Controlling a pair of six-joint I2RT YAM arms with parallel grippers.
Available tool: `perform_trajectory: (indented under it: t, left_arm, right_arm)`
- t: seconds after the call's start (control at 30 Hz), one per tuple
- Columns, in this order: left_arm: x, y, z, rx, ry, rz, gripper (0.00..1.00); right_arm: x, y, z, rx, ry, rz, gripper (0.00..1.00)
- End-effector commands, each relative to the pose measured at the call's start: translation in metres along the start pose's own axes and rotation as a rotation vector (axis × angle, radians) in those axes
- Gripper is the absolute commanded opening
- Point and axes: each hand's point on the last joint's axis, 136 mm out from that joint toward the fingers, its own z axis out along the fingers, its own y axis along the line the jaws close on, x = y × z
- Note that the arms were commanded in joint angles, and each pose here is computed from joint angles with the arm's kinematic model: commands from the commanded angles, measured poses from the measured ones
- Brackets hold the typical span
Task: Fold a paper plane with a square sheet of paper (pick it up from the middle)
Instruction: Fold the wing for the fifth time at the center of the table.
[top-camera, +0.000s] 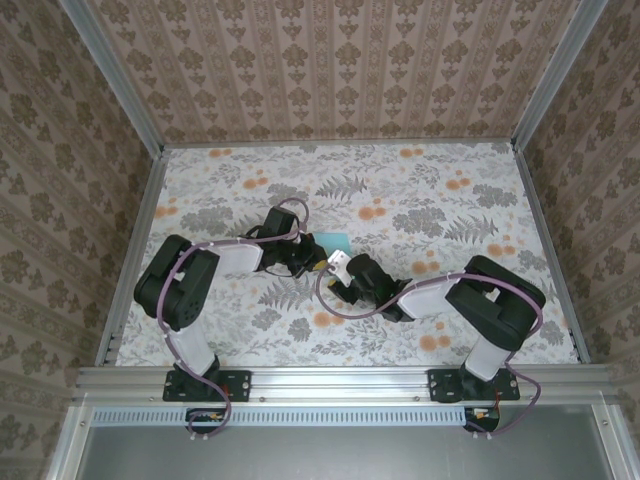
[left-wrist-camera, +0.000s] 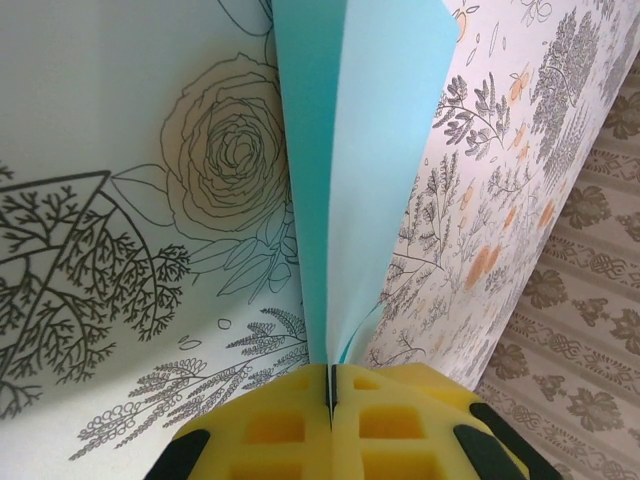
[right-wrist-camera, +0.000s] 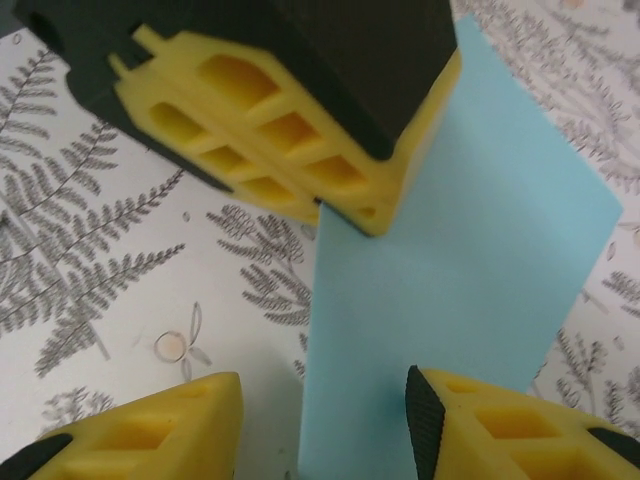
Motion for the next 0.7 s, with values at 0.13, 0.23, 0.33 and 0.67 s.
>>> perform_trajectory:
  t: [0.13, 0.23, 0.33, 0.67]
  left_arm:
    - [-0.001, -0.021, -0.009, 0.038, -0.010, 0.031, 0.02]
    - [0.000, -0.022, -0.009, 0.037, -0.007, 0.034, 0.02]
    - [0.001, -0.021, -0.009, 0.038, -0.004, 0.033, 0.03]
    - [-0.010, -0.023, -0.029, 0.039, -0.049, 0.044, 0.27]
  right_arm:
    - [-0.008, -0.005, 0.010, 0.054, -0.035, -0.068, 0.38]
    - [-0.007, -0.006, 0.012, 0.062, -0.035, -0.085, 0.34]
    - [-0.008, -0.006, 0.014, 0.063, -0.038, -0.090, 0.29]
    - [-0.011, -0.002, 0.007, 0.026, -0.057, -0.049, 0.15]
